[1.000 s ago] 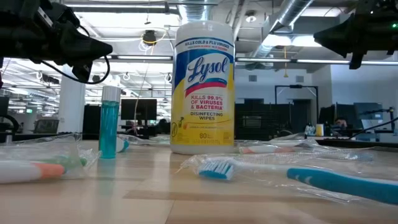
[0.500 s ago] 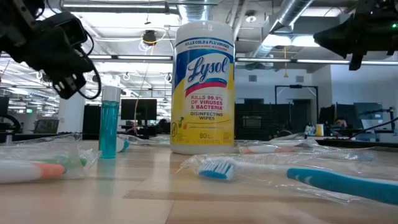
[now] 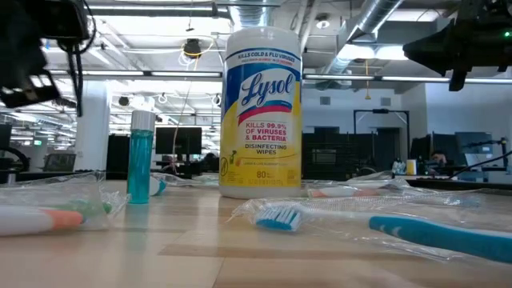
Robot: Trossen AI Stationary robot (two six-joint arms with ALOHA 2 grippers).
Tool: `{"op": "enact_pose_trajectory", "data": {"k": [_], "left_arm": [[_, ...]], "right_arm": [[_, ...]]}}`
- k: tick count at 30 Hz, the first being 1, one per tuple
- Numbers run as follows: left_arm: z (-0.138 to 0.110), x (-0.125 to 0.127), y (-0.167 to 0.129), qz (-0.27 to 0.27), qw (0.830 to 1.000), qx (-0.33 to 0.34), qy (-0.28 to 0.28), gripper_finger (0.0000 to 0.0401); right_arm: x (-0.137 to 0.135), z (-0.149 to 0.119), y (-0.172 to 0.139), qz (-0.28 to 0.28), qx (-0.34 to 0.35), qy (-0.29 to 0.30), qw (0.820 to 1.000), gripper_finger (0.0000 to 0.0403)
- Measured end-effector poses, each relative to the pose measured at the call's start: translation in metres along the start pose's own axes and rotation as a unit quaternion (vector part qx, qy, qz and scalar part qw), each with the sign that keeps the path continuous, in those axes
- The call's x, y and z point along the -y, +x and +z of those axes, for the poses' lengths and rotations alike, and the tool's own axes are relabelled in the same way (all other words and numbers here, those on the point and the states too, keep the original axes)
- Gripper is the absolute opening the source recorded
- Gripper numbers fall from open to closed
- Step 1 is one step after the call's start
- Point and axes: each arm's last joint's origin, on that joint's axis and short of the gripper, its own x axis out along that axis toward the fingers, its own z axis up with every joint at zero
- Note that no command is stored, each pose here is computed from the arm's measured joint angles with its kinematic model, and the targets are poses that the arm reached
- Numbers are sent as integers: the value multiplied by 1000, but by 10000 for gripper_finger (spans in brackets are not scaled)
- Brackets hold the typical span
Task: Pick & Place toothbrushing station
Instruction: Put the bottom left green toothbrush into the black mesh organizer
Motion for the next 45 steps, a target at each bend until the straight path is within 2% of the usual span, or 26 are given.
{"op": "enact_pose_trajectory", "data": {"k": [7,15,19,24,37,45], "left_arm": [[-7,29,24,14,997,-72,-22,1],[-20,24,54,60,983,-163,-61,1],[-17,21,57,66,983,-161,-63,1],[-16,21,57,60,985,-160,-17,9],[-15,20,57,64,987,-148,-4,116],[-14,20,57,74,989,-130,0,122]], "right_arm": [[-2,-2,-1,24,-8,23,999,58],[-3,-2,-1,33,-9,22,999,58],[-3,-2,-1,34,-9,22,999,58],[-3,-2,-1,34,-9,22,999,58],[-3,-2,-1,34,-8,18,999,58],[-3,-2,-1,34,-8,18,999,58]]}}
